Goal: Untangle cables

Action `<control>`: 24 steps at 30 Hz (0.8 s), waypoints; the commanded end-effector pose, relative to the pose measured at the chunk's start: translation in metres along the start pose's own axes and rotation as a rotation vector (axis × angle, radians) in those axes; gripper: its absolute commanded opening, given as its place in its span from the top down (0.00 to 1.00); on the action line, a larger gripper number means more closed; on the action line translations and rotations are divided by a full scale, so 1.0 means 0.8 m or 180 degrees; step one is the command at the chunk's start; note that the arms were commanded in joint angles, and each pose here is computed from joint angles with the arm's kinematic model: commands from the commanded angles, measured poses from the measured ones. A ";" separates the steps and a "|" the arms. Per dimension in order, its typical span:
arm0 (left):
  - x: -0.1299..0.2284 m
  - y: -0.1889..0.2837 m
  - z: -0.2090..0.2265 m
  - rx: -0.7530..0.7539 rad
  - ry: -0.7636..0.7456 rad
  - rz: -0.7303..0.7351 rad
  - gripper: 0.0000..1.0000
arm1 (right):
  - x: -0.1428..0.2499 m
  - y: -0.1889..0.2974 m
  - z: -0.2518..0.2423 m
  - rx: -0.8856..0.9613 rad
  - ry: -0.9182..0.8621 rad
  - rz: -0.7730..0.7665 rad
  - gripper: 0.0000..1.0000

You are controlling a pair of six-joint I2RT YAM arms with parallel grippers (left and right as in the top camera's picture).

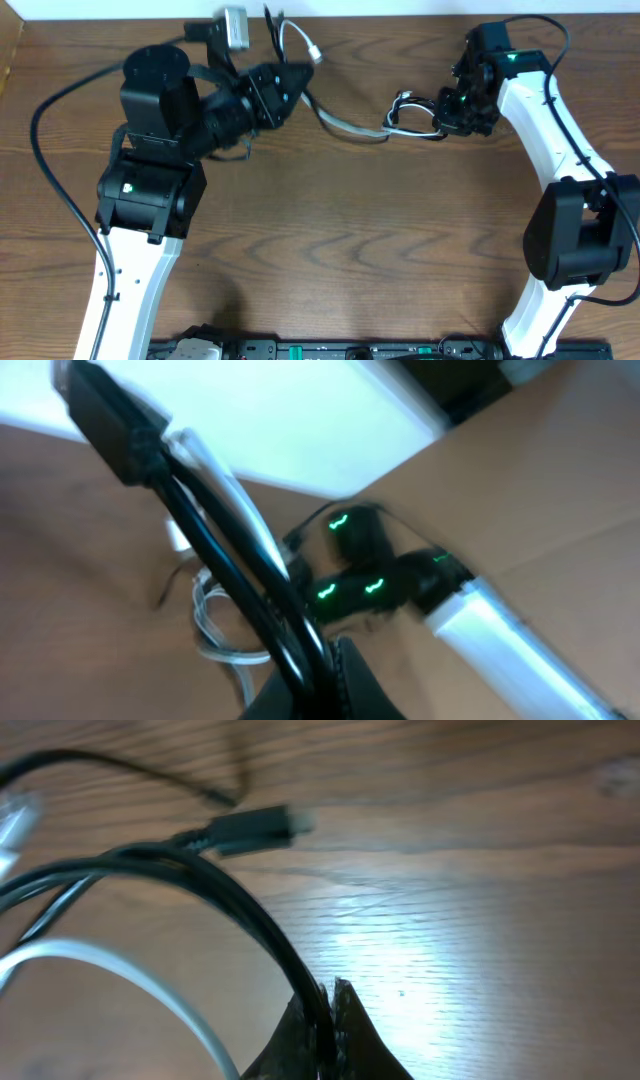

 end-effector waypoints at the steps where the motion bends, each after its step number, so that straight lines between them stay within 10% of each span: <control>1: 0.021 -0.005 0.045 -0.0498 -0.0139 0.0286 0.93 | -0.008 0.048 0.024 -0.0614 0.0353 -0.0296 0.99; 9: 0.064 0.012 0.137 -0.1779 0.0215 0.0714 0.89 | -0.011 0.144 0.054 -0.0863 0.0585 -0.0978 0.99; 16: 0.063 0.011 0.136 -0.1756 0.0067 0.0740 0.35 | 0.001 0.199 0.074 -0.0967 0.0532 -0.1309 0.99; 24: 0.067 -0.025 0.120 -0.1147 0.0075 0.1031 0.31 | 0.006 0.193 0.095 -0.1022 0.0596 -0.1248 0.99</control>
Point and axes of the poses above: each gripper's point midway between its finger pads, its own y axis back along the fingers, its own z axis along the line the jaws close on, x = y × z, the point moved 4 cm from there along y, back along the fingers, and after that the axes turned 11 degrees about y, right-handed, at the moved point
